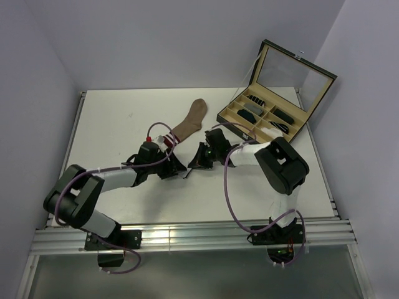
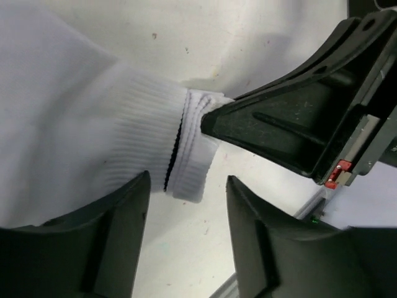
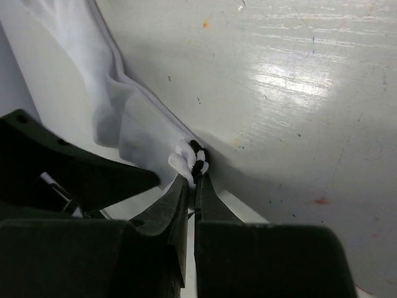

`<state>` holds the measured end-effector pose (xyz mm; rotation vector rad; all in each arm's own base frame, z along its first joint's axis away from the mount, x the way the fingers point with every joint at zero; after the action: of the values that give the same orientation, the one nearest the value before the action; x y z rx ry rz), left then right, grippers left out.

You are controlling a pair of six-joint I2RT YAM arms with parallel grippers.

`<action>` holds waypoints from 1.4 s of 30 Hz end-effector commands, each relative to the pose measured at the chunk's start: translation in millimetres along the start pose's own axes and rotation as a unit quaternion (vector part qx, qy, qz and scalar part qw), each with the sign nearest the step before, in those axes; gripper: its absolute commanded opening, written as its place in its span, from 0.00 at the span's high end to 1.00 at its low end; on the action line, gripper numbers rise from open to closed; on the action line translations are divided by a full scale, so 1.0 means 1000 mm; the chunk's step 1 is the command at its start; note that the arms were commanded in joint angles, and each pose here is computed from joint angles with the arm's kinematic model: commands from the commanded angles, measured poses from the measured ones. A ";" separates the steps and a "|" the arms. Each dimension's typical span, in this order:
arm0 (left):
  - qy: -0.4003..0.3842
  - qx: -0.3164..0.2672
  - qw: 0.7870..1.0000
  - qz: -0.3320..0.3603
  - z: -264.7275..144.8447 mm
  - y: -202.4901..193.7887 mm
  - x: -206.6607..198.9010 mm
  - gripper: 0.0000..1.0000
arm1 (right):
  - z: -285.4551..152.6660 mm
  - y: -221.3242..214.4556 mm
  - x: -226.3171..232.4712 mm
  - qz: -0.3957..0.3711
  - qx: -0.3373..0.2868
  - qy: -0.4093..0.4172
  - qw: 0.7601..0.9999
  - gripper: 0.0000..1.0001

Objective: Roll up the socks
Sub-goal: Roll the sock at the center of the board.

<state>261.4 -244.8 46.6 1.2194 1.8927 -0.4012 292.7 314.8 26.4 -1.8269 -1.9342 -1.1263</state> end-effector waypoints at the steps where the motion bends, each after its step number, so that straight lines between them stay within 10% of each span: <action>1: 0.059 -0.079 0.992 0.078 -0.015 0.022 -0.010 0.38 | -0.009 0.000 -0.011 -0.007 0.001 -0.057 0.998 1.00; 11: 0.139 -0.217 0.913 0.315 -0.029 -0.015 -0.056 0.35 | -0.010 0.003 -0.008 -0.007 0.004 -0.071 0.997 1.00; 22: 0.261 -0.278 0.818 0.430 -0.005 -0.035 -0.038 0.42 | -0.009 0.002 -0.002 -0.005 0.007 -0.059 0.998 1.00; 42: 0.249 -0.276 0.803 0.465 0.015 -0.042 -0.038 0.46 | -0.006 -0.006 -0.004 0.004 0.022 -0.052 0.998 1.00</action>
<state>237.7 -285.6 56.8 1.7361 1.3815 1.0251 290.6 310.5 27.9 -1.8878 -1.9728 -1.0368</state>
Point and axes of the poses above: each gripper's point midway between its finger pads, its own z axis out along the fingers, its own x axis along the line the jaws close on, y = z × x, the point moved 1 cm from there along -z, back along the fingers, and after that the axes turned 11 degrees about -z, right-handed, at the moved point
